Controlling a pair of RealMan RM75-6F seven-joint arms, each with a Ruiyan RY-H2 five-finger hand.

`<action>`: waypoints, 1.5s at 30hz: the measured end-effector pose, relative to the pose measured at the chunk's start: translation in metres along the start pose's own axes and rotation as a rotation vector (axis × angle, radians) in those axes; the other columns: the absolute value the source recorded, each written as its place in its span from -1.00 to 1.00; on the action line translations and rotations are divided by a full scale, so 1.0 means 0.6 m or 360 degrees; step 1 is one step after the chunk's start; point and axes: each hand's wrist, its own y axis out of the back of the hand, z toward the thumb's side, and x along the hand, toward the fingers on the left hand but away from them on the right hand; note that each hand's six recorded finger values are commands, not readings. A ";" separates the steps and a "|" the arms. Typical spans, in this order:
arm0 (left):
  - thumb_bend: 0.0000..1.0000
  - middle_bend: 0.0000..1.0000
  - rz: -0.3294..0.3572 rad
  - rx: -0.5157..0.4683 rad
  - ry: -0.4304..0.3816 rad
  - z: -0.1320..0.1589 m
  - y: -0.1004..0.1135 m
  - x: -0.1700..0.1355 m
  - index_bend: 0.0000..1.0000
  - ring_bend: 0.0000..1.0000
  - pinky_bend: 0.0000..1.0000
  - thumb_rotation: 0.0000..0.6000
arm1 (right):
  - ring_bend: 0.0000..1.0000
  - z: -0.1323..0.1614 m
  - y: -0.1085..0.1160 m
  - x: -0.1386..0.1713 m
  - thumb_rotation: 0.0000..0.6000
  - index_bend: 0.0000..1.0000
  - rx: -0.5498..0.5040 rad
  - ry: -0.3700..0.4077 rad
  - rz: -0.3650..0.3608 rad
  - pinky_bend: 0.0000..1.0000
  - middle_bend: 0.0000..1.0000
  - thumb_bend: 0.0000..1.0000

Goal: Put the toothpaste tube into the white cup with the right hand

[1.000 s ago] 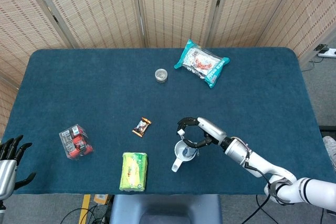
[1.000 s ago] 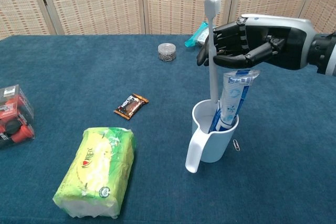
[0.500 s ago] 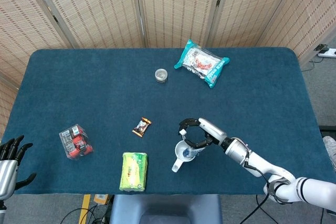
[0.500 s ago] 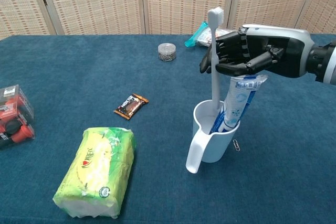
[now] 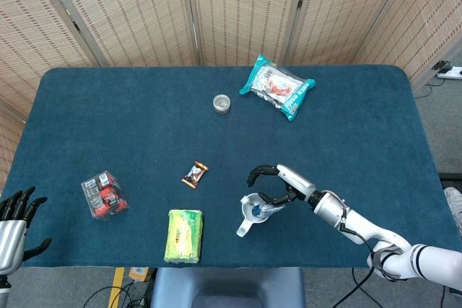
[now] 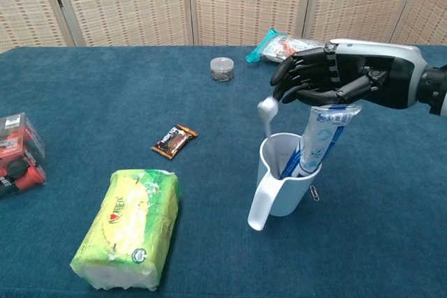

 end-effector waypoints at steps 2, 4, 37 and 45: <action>-0.59 -0.82 0.0000 -0.0001 0.0002 0.000 0.000 0.000 -0.54 -0.82 -0.70 1.00 | -0.56 0.000 0.000 0.000 1.00 -0.33 -0.0001 0.0002 0.0001 -0.56 -0.25 -0.29; -0.59 -0.82 -0.0001 0.0000 0.0002 0.000 -0.001 0.000 -0.54 -0.82 -0.70 1.00 | -0.56 0.002 0.001 0.001 1.00 -0.35 -0.0003 0.0012 -0.0003 -0.56 -0.25 -0.29; -0.59 -0.82 0.0024 -0.0024 -0.0089 0.041 -0.020 0.037 -0.54 -0.82 -0.70 1.00 | -0.65 -0.030 0.143 0.254 1.00 -0.50 0.1239 -0.0397 -0.0727 -0.56 -0.46 -0.23; -0.59 -0.82 0.0053 -0.0038 -0.0107 0.058 -0.022 0.046 -0.54 -0.82 -0.70 1.00 | -0.69 -0.051 0.124 0.346 1.00 -0.75 0.1291 -0.0596 -0.0846 -0.56 -0.52 -0.23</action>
